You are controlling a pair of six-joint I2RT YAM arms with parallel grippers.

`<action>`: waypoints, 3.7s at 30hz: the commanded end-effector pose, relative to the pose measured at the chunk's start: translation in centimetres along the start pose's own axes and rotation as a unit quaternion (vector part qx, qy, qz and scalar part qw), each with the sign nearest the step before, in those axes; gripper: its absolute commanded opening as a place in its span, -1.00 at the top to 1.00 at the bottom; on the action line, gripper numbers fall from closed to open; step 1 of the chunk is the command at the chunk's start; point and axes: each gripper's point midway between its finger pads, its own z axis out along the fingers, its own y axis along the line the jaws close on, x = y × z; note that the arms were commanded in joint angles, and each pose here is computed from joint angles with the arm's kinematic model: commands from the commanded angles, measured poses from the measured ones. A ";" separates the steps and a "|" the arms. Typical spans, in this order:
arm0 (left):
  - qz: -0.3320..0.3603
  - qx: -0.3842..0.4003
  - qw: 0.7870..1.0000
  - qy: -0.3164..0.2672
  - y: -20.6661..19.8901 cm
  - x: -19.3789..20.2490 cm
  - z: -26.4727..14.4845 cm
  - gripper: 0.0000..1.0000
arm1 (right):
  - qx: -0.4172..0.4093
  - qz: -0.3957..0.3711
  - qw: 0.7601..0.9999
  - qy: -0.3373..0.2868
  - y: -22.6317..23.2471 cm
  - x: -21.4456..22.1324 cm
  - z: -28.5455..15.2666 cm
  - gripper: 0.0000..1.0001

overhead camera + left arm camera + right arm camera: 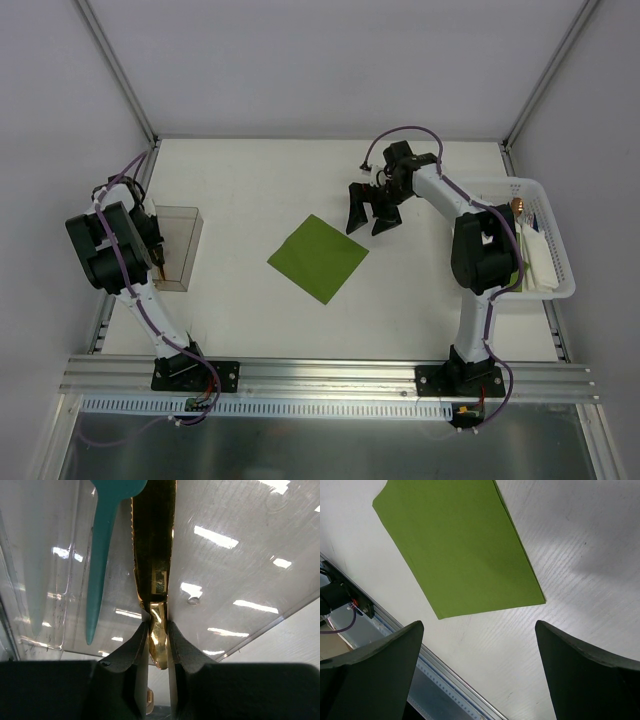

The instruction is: Place the utensils on the paper napkin and roll it up

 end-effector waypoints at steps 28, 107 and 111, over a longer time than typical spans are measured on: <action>0.076 0.099 0.976 -0.178 -11.6 -0.7 -13.7 1.00 | -0.016 -0.021 0.999 -0.033 2.1 -0.6 -2.7 -0.98; 0.153 0.026 0.987 0.051 -41.9 13.1 -1.3 1.00 | 0.038 0.108 0.991 -0.063 -5.7 1.1 -6.3 -0.98; 0.150 0.022 0.987 0.058 -41.7 13.4 -1.0 1.00 | 0.038 0.109 0.991 -0.062 -5.8 1.1 -6.2 -0.98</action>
